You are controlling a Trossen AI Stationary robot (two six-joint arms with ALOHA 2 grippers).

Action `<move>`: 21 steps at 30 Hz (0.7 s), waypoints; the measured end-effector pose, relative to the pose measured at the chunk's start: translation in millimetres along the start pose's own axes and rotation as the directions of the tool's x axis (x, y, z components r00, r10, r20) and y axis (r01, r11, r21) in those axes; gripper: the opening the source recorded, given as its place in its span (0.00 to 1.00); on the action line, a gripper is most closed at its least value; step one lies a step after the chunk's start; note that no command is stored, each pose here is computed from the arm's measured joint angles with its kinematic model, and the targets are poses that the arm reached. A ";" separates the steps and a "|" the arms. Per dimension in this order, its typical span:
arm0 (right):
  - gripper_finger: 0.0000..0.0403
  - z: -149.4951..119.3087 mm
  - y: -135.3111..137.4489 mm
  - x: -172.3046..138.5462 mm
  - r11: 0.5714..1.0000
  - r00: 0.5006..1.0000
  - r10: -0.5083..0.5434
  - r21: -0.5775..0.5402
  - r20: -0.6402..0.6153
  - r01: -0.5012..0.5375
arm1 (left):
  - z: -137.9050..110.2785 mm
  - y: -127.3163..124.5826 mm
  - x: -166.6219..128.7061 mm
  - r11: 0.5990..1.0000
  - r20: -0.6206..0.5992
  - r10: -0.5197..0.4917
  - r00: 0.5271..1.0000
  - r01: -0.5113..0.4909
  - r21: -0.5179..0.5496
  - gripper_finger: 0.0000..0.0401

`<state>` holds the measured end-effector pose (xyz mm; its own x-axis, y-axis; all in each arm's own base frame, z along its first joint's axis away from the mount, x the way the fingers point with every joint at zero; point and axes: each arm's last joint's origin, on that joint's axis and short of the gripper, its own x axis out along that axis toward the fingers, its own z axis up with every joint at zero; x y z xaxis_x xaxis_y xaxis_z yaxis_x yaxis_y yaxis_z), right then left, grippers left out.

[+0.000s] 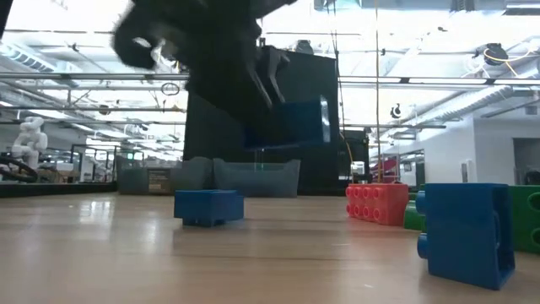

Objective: Sort blocks
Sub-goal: Put the blue gamepiece into the top right black bin

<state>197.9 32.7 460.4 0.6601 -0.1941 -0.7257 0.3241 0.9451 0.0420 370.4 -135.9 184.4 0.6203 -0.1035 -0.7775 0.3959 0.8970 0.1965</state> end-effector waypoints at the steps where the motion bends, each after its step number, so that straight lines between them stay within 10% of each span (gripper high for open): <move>1: 0.00 0.0 0.1 0.1 1.000 1.000 0.000 0.005 -0.001 0.000 | -1.4 5.5 -0.8 0.999 -0.015 0.031 0.999 -0.032 -0.009 0.19; 10: 0.00 0.0 0.1 0.0 0.999 1.000 0.000 0.034 0.000 0.000 | -10.2 88.1 -27.2 0.902 -0.053 0.341 0.939 -0.342 -0.265 0.19; 21: 0.00 1.1 -0.3 0.1 0.997 1.000 -0.023 0.080 0.019 0.022 | -49.3 216.2 -65.6 0.422 -0.079 0.664 0.744 -0.460 -0.781 0.20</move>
<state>198.6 32.1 461.0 0.6652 -0.2209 -0.7132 0.3916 0.9166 0.0813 381.9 86.0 248.4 0.6708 0.5522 -0.4951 -0.6468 0.7622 -0.0262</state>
